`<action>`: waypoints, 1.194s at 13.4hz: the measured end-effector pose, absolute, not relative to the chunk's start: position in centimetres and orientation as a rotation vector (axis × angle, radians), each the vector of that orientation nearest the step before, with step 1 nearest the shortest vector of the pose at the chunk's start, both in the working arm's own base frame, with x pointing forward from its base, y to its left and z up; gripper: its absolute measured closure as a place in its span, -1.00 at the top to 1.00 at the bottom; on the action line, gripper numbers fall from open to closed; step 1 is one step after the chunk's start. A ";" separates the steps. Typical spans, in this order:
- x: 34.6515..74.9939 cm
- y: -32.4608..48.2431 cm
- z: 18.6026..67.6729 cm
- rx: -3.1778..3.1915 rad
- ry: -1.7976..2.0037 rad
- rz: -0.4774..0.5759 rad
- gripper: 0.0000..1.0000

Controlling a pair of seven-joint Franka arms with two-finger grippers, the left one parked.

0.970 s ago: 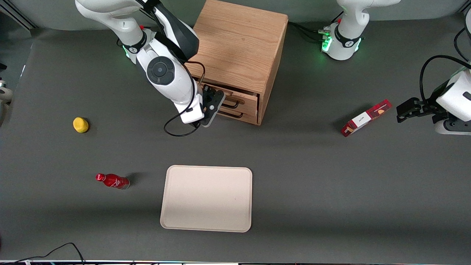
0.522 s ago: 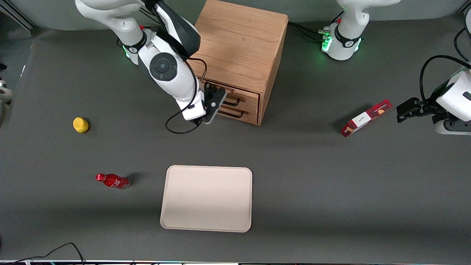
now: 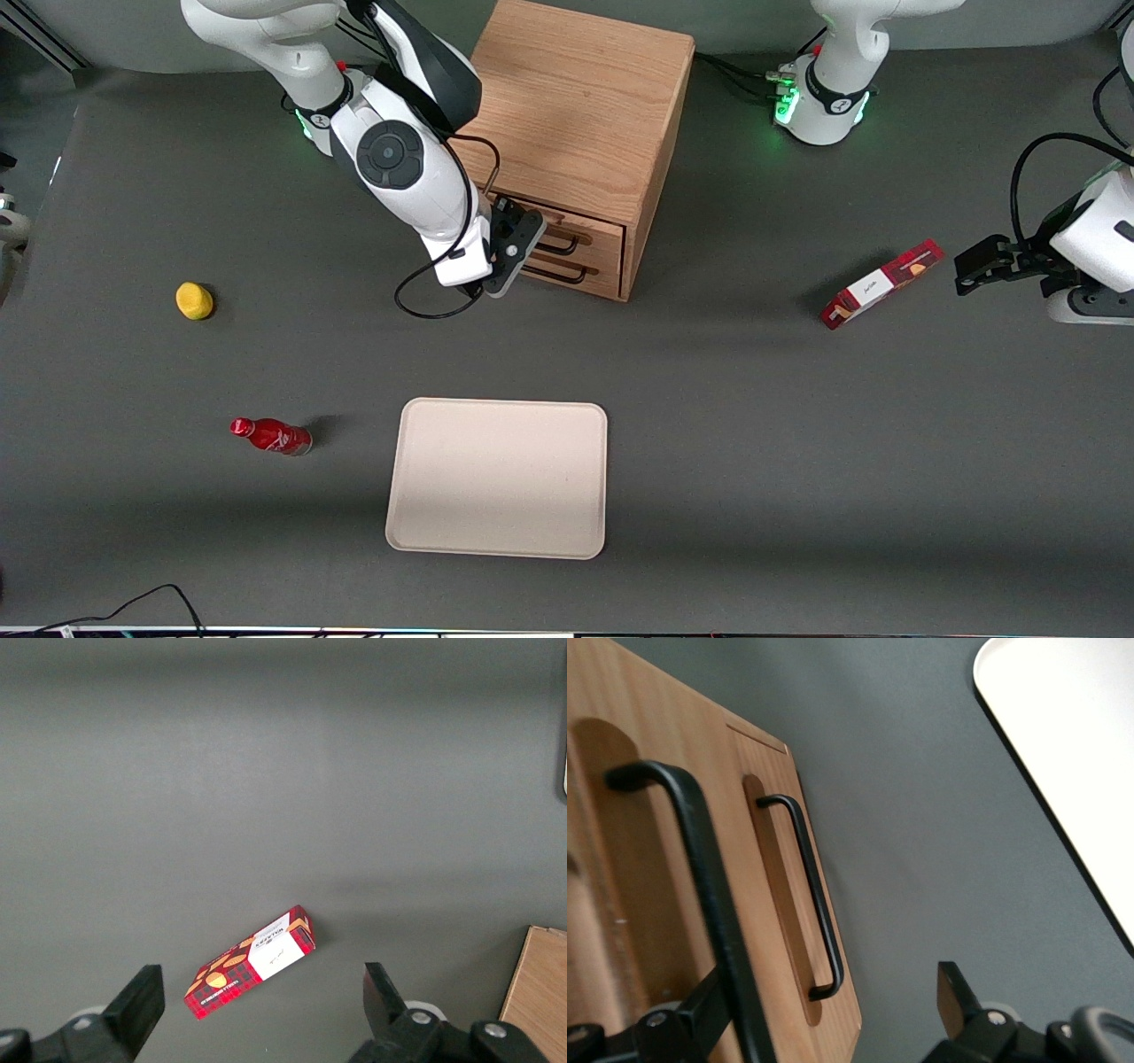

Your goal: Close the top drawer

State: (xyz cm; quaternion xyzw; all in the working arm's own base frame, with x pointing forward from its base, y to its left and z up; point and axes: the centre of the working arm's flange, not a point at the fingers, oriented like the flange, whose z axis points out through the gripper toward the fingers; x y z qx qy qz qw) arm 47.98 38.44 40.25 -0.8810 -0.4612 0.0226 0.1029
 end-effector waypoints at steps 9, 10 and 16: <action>47.4 38.2 44.6 -2.576 -1.270 0.056 1.00; 47.5 37.8 45.9 -2.579 -1.249 0.035 1.00; 51.1 29.0 53.0 -2.735 -0.984 -0.085 1.00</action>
